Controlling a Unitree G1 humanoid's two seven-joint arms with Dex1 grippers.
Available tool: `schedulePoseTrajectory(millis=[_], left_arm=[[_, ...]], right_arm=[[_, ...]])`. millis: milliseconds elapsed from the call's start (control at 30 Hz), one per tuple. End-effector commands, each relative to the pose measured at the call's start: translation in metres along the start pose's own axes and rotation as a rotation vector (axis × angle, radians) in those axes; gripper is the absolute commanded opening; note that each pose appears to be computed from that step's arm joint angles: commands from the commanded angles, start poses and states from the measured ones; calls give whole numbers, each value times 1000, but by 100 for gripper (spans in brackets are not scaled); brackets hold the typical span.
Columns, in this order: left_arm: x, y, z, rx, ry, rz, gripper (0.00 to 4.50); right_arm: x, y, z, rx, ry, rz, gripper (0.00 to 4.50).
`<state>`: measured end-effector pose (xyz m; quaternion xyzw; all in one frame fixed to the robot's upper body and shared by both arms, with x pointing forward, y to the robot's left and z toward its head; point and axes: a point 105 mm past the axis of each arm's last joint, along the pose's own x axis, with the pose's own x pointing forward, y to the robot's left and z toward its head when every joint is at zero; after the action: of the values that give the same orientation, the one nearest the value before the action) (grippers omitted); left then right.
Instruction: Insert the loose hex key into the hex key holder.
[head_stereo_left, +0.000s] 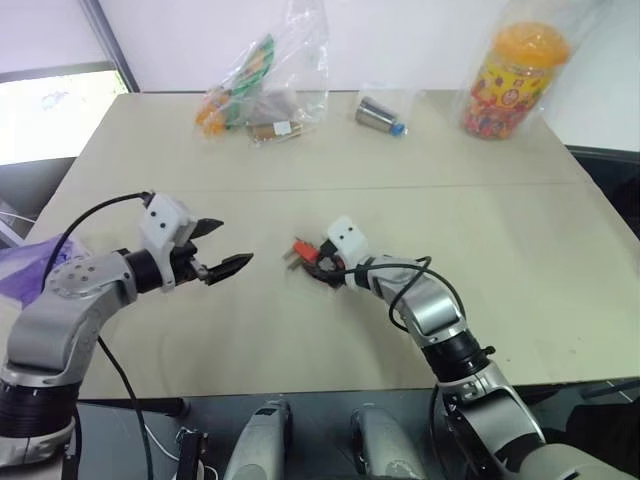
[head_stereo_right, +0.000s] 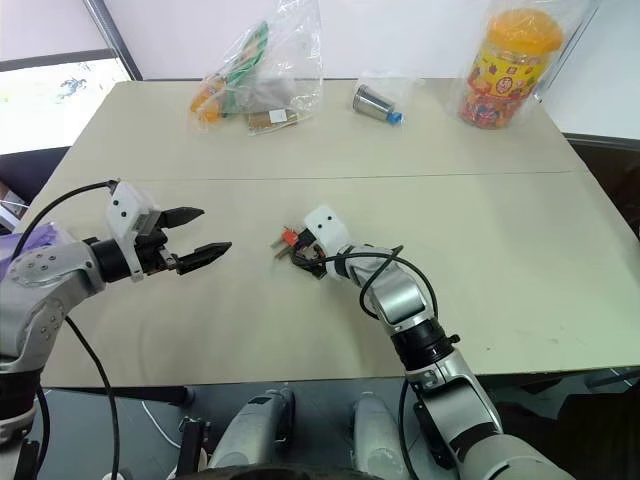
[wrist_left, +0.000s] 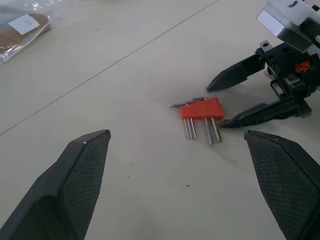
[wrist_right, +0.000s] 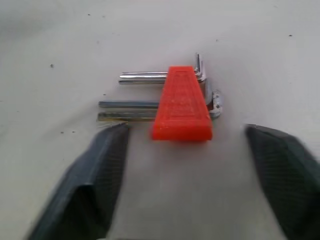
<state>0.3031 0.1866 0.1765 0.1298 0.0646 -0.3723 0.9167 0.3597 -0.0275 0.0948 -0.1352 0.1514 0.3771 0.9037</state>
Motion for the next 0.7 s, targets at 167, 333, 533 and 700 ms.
schedulePoseTrajectory(millis=[167,333,533,700], left_arm=[[-4,1,13,54,-38,18,450],[-4,2,13,54,-43,28,450],[0,5,19,57,-71,22,450],[10,9,37,33,-139,-29,450]], right_arm=[[5,4,9,-22,-31,-1,103],[-1,-2,18,-57,-59,-10,103],[-34,-30,77,-462,-273,-72,103],[-64,-44,117,-877,-389,-91,103]])
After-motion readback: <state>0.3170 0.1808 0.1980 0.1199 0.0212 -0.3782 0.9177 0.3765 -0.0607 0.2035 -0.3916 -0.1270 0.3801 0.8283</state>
